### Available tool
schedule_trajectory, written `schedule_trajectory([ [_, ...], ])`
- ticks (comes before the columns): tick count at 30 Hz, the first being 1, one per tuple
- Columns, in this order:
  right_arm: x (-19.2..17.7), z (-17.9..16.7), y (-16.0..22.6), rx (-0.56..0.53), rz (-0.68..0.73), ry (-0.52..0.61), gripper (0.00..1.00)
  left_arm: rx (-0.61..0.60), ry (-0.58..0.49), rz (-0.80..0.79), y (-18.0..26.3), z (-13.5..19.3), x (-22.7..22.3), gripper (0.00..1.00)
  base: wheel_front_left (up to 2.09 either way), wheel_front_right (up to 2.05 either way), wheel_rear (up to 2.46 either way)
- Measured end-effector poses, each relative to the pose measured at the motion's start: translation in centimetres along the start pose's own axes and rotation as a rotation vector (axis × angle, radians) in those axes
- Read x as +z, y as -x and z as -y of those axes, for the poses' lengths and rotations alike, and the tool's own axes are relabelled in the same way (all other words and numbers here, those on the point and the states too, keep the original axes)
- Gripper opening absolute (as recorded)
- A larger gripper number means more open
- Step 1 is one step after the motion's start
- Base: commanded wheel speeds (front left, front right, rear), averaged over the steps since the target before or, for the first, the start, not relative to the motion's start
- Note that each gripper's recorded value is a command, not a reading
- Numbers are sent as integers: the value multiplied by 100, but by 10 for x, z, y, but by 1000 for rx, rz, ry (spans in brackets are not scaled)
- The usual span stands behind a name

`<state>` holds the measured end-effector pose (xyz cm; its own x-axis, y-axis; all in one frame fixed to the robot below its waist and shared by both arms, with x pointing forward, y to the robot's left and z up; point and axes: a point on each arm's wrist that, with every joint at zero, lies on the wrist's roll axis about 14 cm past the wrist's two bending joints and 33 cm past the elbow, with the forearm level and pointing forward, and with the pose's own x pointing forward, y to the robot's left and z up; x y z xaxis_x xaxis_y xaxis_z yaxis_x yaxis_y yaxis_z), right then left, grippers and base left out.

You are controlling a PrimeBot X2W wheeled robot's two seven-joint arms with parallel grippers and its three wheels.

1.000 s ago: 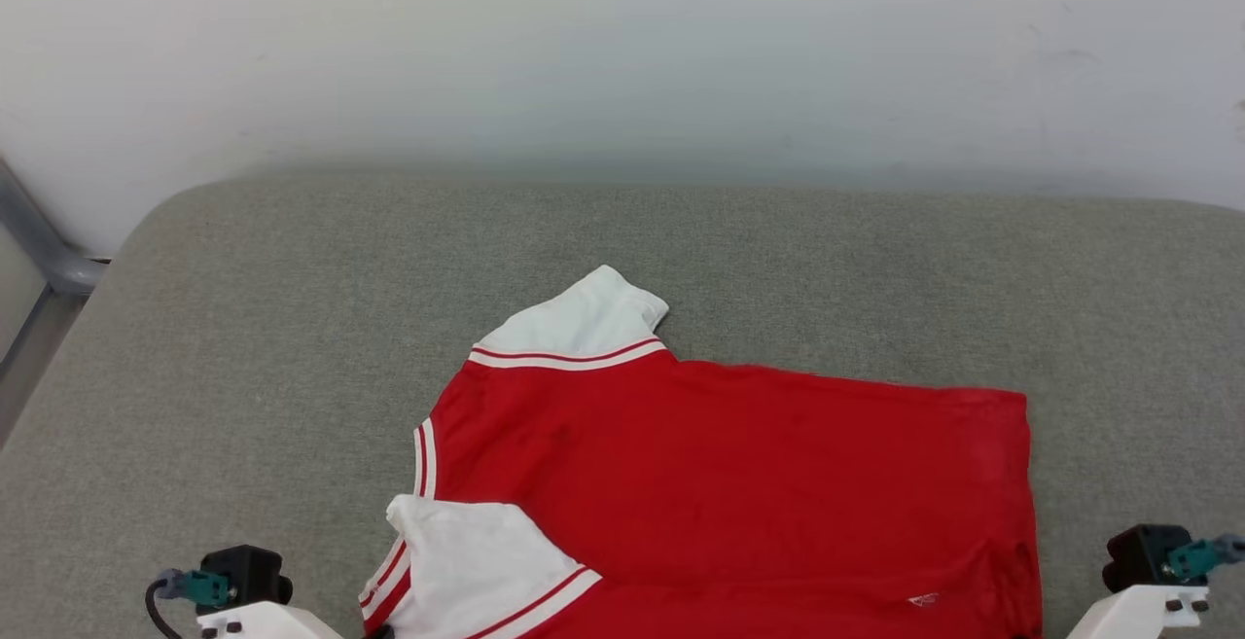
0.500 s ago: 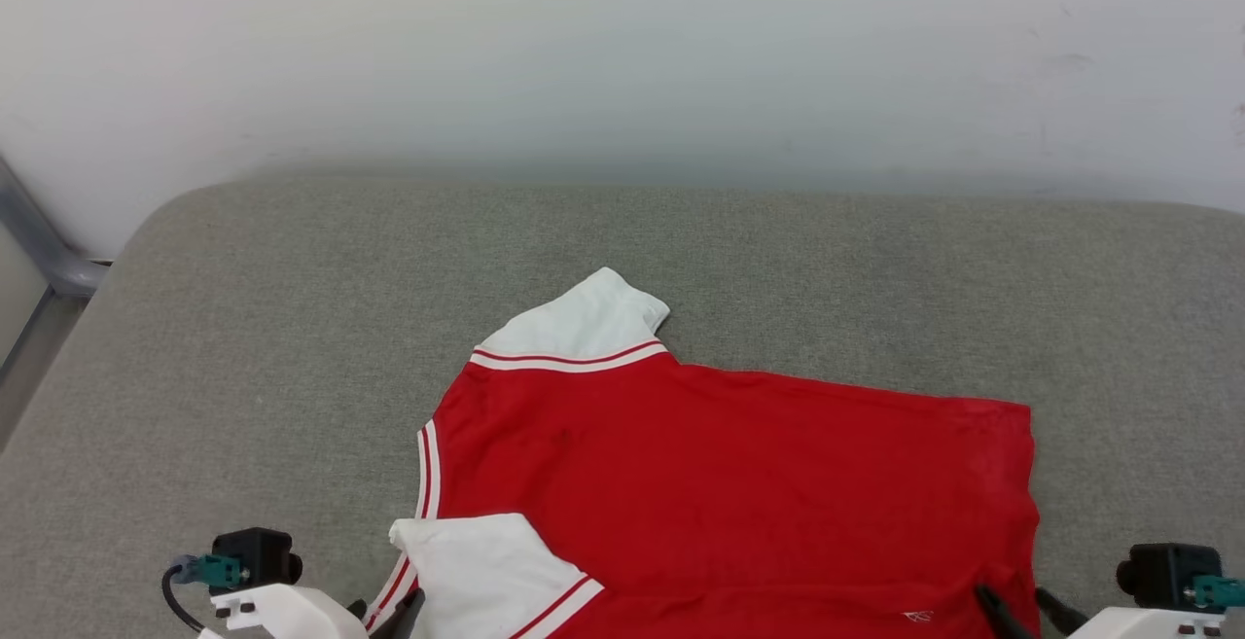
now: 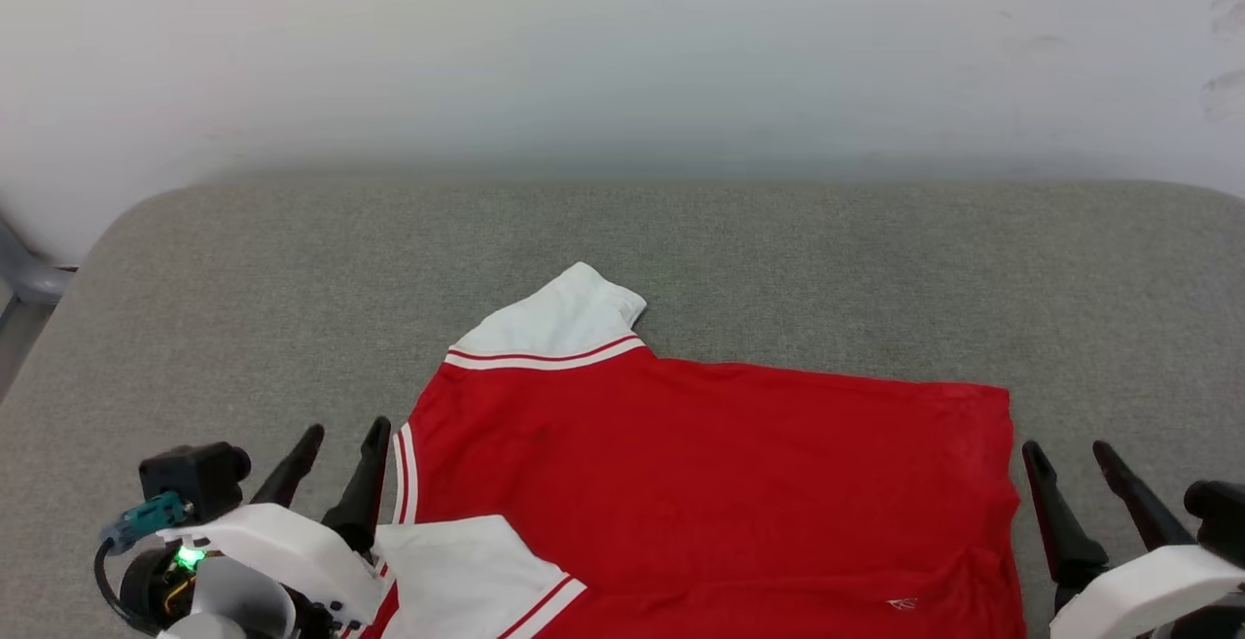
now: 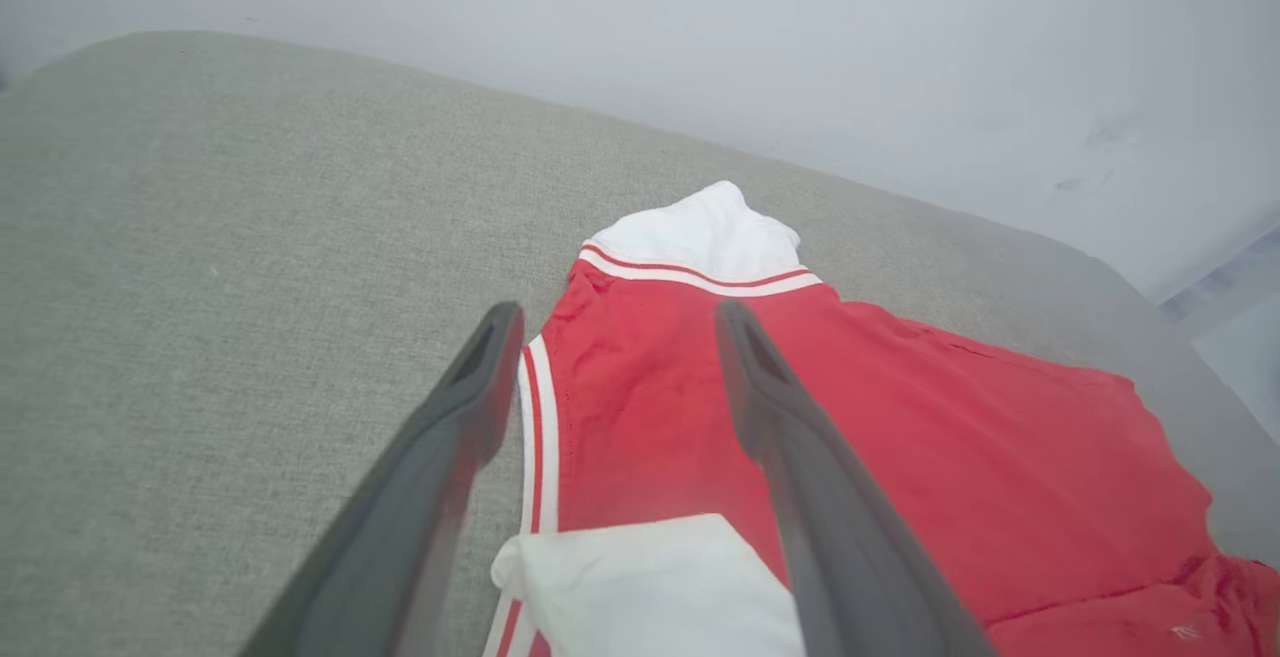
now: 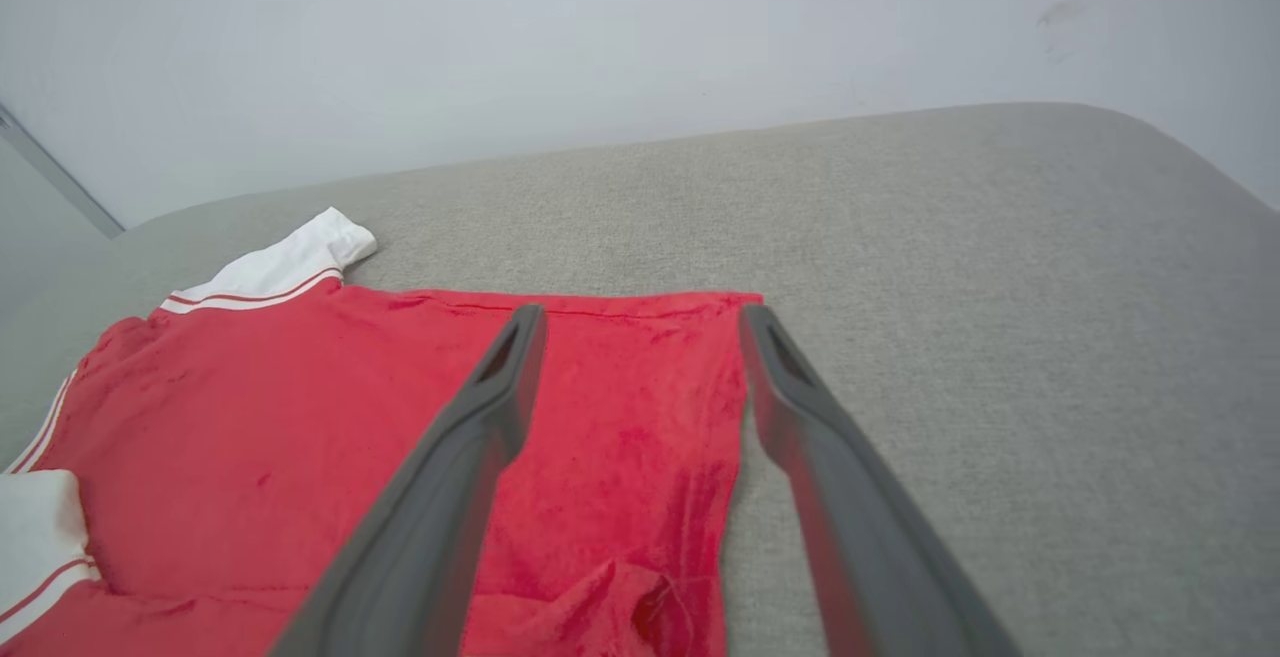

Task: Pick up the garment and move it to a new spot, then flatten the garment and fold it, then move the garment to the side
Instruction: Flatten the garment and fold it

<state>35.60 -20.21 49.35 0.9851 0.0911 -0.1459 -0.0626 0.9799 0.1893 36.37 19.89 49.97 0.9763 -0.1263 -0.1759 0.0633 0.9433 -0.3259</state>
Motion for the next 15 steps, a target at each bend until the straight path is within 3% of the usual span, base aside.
schedule_trajectory([
  [5,18,2,-8,-16,58,41,100,1,-34,92,-17,4,15,100,0,0,0],
  [15,38,6,-41,-43,116,64,100,-44,-71,95,-90,9,19,100,0,0,0],
])
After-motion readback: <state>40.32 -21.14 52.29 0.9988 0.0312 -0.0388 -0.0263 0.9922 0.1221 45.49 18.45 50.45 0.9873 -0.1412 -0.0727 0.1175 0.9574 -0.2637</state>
